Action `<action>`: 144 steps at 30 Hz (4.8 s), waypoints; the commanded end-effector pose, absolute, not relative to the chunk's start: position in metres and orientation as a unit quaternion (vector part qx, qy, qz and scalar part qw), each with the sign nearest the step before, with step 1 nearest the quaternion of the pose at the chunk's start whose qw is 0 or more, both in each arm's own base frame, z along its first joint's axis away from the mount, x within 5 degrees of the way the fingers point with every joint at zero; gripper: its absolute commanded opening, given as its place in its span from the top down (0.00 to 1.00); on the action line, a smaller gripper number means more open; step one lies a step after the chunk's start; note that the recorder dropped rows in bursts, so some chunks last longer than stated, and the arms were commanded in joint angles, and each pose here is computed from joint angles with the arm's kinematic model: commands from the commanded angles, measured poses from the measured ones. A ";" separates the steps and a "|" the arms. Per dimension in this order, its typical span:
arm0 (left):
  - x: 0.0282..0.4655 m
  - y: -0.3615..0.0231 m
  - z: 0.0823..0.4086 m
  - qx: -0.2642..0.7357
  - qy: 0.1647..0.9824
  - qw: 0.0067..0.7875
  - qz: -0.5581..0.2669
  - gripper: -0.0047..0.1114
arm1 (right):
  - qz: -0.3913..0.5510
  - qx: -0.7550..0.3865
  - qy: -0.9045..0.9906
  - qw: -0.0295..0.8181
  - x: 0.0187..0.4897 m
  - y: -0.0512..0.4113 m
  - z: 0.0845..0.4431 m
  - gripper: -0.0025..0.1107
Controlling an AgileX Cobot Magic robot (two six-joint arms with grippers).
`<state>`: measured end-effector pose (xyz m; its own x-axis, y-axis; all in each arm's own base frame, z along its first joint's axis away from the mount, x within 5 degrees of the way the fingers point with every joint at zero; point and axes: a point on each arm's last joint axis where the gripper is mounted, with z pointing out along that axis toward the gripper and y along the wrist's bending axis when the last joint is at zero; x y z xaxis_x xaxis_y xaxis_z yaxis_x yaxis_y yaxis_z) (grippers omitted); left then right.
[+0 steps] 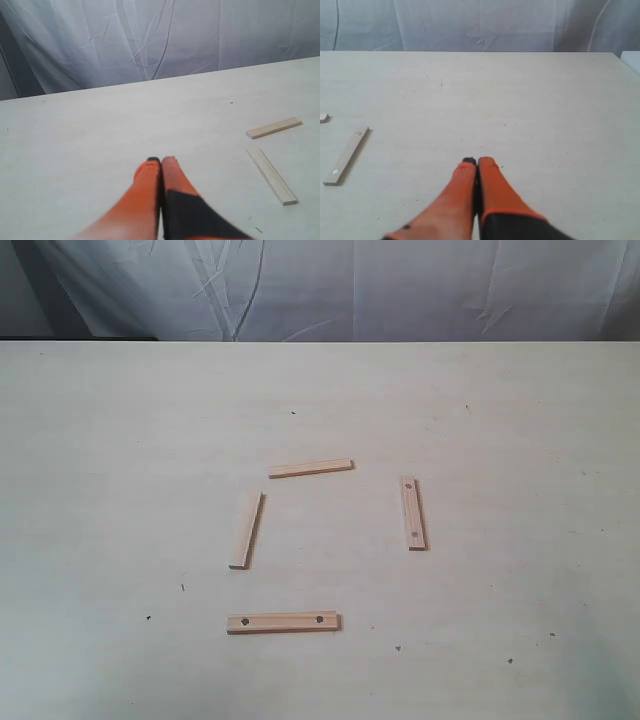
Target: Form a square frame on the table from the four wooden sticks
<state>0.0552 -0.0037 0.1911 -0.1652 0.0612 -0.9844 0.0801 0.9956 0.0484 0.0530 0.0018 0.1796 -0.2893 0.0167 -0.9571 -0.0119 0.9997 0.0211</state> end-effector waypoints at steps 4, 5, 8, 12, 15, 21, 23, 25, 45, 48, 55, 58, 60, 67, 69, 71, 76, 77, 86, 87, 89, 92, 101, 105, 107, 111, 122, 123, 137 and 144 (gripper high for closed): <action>0.055 -0.003 0.191 0.045 0.760 0.648 -0.006 0.96 | 0.011 0.004 0.797 0.603 0.053 0.001 0.181 0.96; 0.055 -0.003 0.191 0.045 0.760 0.648 -0.006 0.96 | 0.011 0.004 0.797 0.603 0.053 0.001 0.181 0.96; 0.055 -0.003 0.191 0.045 0.760 0.648 -0.006 0.96 | 0.011 0.004 0.797 0.603 0.053 0.001 0.181 0.96; 0.055 -0.003 0.191 0.045 0.760 0.648 -0.006 0.96 | 0.011 0.004 0.797 0.603 0.053 0.001 0.181 0.96; 0.055 -0.003 0.191 0.045 0.760 0.648 -0.006 0.96 | 0.011 0.004 0.797 0.603 0.053 0.001 0.181 0.96; 0.055 -0.003 0.191 0.046 0.760 0.649 -0.005 0.96 | 0.011 0.004 0.797 0.603 0.053 0.001 0.181 0.96; 0.055 -0.003 0.191 0.046 0.760 0.649 -0.005 0.96 | 0.011 0.004 0.797 0.603 0.053 0.001 0.181 0.96; 0.055 -0.003 0.191 0.046 0.760 0.649 -0.005 0.96 | 0.011 0.004 0.796 0.605 0.053 0.001 0.181 0.96; 0.055 -0.003 0.191 0.046 0.760 0.649 -0.005 0.96 | 0.002 0.012 0.633 0.774 0.055 -0.001 0.223 0.96; 0.055 -0.003 0.191 0.046 0.760 0.649 -0.005 0.96 | 0.002 0.012 0.628 0.778 0.054 -0.001 0.224 0.96; 0.055 -0.003 0.191 0.046 0.760 0.649 -0.005 0.96 | 0.001 0.013 0.615 0.789 0.054 -0.001 0.227 0.96; 0.055 -0.003 0.191 0.046 0.760 0.649 -0.005 0.96 | 0.016 0.029 0.613 0.789 0.053 -0.002 0.229 0.99; 0.055 -0.003 0.191 0.046 0.760 0.649 -0.005 0.96 | 0.025 0.034 0.626 0.778 0.053 -0.002 0.238 0.99; 0.055 -0.003 0.191 0.046 0.760 0.649 -0.005 0.96 | 0.042 0.025 0.759 0.649 0.073 0.003 0.279 0.99; 0.055 -0.003 0.191 0.046 0.760 0.649 -0.005 0.96 | 0.059 0.031 0.796 0.601 0.085 0.005 0.291 0.99; 0.055 -0.003 0.191 0.046 0.760 0.649 -0.005 0.96 | 0.074 0.038 0.817 0.571 0.099 0.007 0.299 0.99; 0.055 -0.003 0.191 0.046 0.760 0.649 -0.005 0.96 | 0.097 0.067 0.822 0.557 0.131 0.007 0.303 0.99; 0.055 -0.003 0.191 0.046 0.760 0.649 -0.005 0.96 | 0.103 0.079 0.821 0.555 0.137 0.007 0.301 0.99; 0.055 -0.003 0.191 0.046 0.760 0.649 -0.005 0.96 | 0.147 0.118 0.886 0.424 0.189 0.014 0.280 0.99; 0.055 -0.003 0.191 0.046 0.760 0.649 -0.005 0.96 | 0.149 0.113 0.897 0.401 0.197 0.015 0.278 0.99; 0.055 -0.003 0.191 0.046 0.760 0.649 -0.005 0.96 | 0.155 0.099 0.915 0.359 0.213 0.019 0.276 0.99; 0.055 -0.003 0.191 0.046 0.760 0.649 -0.005 0.96 | 0.163 0.055 0.938 0.300 0.238 0.035 0.270 0.99; 0.055 -0.003 0.191 0.046 0.760 0.649 -0.005 0.96 | 0.173 -0.054 0.967 0.176 0.297 0.126 0.222 0.99; 0.055 -0.003 0.191 0.046 0.760 0.649 -0.005 0.96 | 0.126 -0.071 0.981 0.131 0.315 0.154 0.203 0.99; 0.055 -0.003 0.191 0.046 0.760 0.649 -0.005 0.96 | 0.090 -0.067 0.987 0.116 0.321 0.161 0.194 0.99; 0.055 -0.003 0.191 0.046 0.760 0.649 -0.005 0.96 | 0.060 -0.046 0.991 0.110 0.333 0.174 0.177 0.98; 0.055 -0.003 0.191 0.046 0.760 0.649 -0.005 0.96 | 0.037 -0.017 0.996 0.084 0.340 0.176 0.138 0.56; 0.055 -0.003 0.191 0.046 0.760 0.649 -0.005 0.96 | 0.037 -0.008 0.996 0.084 0.341 0.176 0.134 0.58; 0.055 -0.003 0.191 0.046 0.760 0.649 -0.005 0.96 | 0.033 0.011 0.998 0.061 0.342 0.178 0.110 0.66; 0.055 -0.003 0.191 0.046 0.760 0.649 -0.005 0.96 | 0.048 -0.008 0.996 0.077 0.343 0.180 0.128 0.98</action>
